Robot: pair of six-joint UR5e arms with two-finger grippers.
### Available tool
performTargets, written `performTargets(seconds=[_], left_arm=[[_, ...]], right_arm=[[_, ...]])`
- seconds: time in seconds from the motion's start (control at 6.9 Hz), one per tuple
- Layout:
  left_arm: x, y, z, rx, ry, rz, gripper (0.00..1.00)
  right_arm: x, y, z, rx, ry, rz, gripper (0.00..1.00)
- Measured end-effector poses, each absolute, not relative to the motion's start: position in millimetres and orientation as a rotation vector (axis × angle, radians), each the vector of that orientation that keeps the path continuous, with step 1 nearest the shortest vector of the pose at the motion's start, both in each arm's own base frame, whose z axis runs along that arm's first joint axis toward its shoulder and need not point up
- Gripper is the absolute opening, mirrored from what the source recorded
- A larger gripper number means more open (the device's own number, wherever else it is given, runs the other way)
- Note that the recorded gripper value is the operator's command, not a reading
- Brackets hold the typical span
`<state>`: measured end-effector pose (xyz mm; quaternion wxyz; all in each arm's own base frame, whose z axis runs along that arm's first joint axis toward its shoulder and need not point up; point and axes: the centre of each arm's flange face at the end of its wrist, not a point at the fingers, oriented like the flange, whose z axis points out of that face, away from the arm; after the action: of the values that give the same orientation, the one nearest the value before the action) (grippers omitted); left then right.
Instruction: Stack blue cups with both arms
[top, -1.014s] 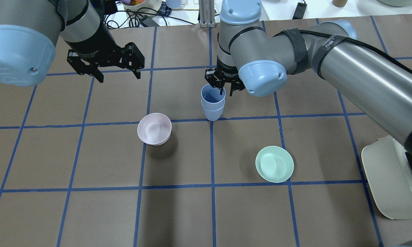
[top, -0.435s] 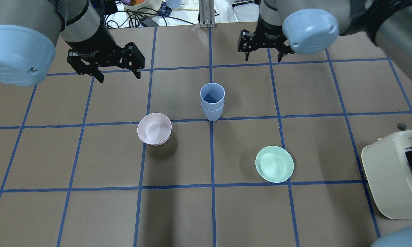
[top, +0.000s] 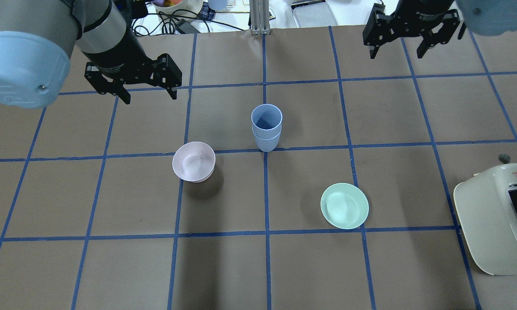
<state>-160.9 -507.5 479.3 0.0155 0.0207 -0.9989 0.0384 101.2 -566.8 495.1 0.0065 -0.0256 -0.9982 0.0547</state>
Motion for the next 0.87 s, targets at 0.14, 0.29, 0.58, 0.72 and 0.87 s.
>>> performTargets(seconds=[0.14, 0.29, 0.58, 0.72, 0.87], left_arm=[[-160.9, -506.3, 479.3, 0.065, -3.108, 0.111, 1.00], [-160.9, -505.1, 479.1, 0.066, -3.109, 0.100, 1.00], [-160.6, -503.1, 479.5, 0.061, -3.112, 0.073, 1.00], [-159.8, -501.4, 482.2, 0.051, -3.120, 0.043, 1.00], [-158.7, -500.5, 485.2, 0.039, -3.133, 0.017, 1.00]], right_arm=[[100.9, -558.5, 499.3, -0.071, -3.128, 0.164, 1.00], [101.3, -555.4, 498.3, -0.068, -3.131, 0.160, 1.00], [101.7, -554.8, 498.5, -0.064, -3.130, 0.162, 1.00], [101.6, -554.9, 499.8, -0.063, -3.127, 0.166, 1.00], [101.5, -555.0, 501.0, -0.064, -3.129, 0.169, 1.00]])
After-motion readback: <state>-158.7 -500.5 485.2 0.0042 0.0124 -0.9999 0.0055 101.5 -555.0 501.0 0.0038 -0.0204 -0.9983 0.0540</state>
